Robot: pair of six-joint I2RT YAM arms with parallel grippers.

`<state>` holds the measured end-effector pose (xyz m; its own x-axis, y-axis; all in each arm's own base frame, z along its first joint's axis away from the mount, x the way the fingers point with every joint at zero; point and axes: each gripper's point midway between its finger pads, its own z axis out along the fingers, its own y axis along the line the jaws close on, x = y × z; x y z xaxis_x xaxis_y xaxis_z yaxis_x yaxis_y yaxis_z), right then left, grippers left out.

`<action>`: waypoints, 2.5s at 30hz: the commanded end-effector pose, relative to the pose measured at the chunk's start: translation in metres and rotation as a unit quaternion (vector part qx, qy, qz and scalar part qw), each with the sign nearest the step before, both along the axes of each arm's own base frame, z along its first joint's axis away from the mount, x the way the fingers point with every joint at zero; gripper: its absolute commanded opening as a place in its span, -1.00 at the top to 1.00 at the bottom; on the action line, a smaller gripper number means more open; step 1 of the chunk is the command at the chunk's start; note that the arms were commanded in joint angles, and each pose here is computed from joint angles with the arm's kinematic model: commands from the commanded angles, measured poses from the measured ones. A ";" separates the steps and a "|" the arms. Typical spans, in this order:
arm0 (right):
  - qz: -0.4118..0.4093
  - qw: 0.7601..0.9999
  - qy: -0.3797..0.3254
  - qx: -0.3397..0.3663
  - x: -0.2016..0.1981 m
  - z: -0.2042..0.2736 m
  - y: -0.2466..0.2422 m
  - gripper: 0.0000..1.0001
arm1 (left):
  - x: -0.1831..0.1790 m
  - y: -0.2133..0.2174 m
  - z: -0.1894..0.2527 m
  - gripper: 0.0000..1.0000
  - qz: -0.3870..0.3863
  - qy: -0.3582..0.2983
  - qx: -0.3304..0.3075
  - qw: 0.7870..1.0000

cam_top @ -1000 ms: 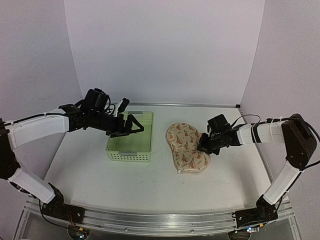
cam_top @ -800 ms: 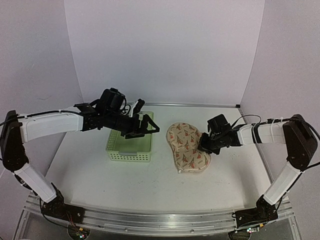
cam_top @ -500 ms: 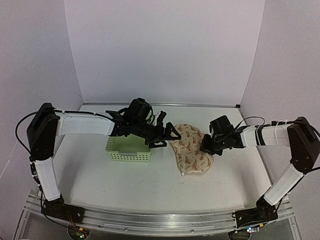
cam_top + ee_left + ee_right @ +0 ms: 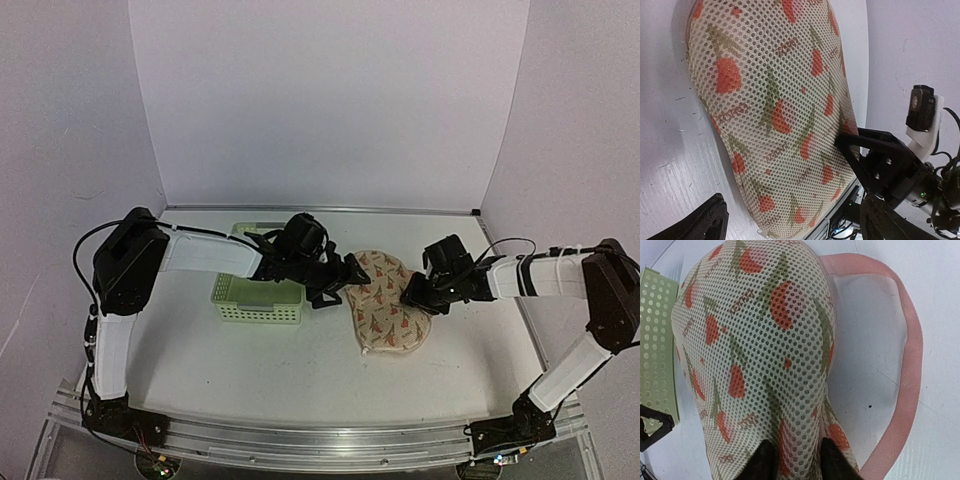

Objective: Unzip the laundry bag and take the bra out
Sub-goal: Adjust the laundry bag at the center of the board, then hold the laundry bag at the center of the board, then pick up the laundry bag at the center of the board.

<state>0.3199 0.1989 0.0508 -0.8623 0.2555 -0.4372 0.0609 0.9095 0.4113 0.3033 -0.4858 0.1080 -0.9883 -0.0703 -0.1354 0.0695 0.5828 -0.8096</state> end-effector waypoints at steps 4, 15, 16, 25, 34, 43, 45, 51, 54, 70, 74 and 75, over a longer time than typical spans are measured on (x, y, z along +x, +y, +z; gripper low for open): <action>-0.002 0.999 -0.046 0.020 0.003 0.032 -0.002 -0.08 | 0.012 -0.034 0.002 -0.80 0.028 0.014 -0.013 0.999; 0.014 0.995 -0.082 0.060 -0.011 0.070 -0.002 -0.30 | 0.017 -0.020 -0.038 -0.79 0.071 0.045 0.043 0.996; 0.015 0.994 -0.081 0.066 -0.011 0.070 0.000 -0.25 | 0.017 -0.021 -0.040 -0.79 0.071 0.047 0.044 0.995; 0.027 0.994 -0.030 0.106 -0.015 0.032 0.019 0.61 | 0.020 -0.030 -0.046 -0.79 0.066 0.053 0.038 0.996; -0.018 0.999 0.000 0.043 -0.024 -0.013 -0.009 0.97 | 0.021 -0.038 -0.053 -0.79 0.064 0.062 0.035 0.995; -0.024 0.999 0.010 0.031 -0.032 -0.032 -0.016 1.00 | 0.021 -0.057 -0.053 -0.50 0.048 0.071 0.019 0.996; -0.024 0.999 0.011 0.031 -0.033 -0.032 -0.017 1.00 | 0.021 -0.059 -0.051 -0.36 0.048 0.070 0.015 0.996; -0.016 0.999 0.004 0.041 -0.032 -0.025 -0.012 1.00 | 0.023 -0.060 -0.040 0.28 0.050 0.065 0.008 0.997; -0.002 0.998 -0.011 0.062 -0.031 -0.011 -0.006 1.00 | 0.024 -0.063 -0.029 0.72 0.047 0.055 0.000 0.997; 0.109 0.959 -0.148 0.216 -0.058 0.126 0.027 0.26 | 0.051 -0.054 0.068 1.00 0.098 -0.041 -0.045 0.993; 0.140 0.945 -0.161 0.248 -0.076 0.146 0.033 0.21 | 0.062 -0.042 0.102 1.00 0.135 -0.071 -0.057 0.987; 0.148 0.942 -0.162 0.255 -0.081 0.150 0.036 0.20 | 0.065 -0.038 0.109 1.00 0.144 -0.073 -0.060 0.985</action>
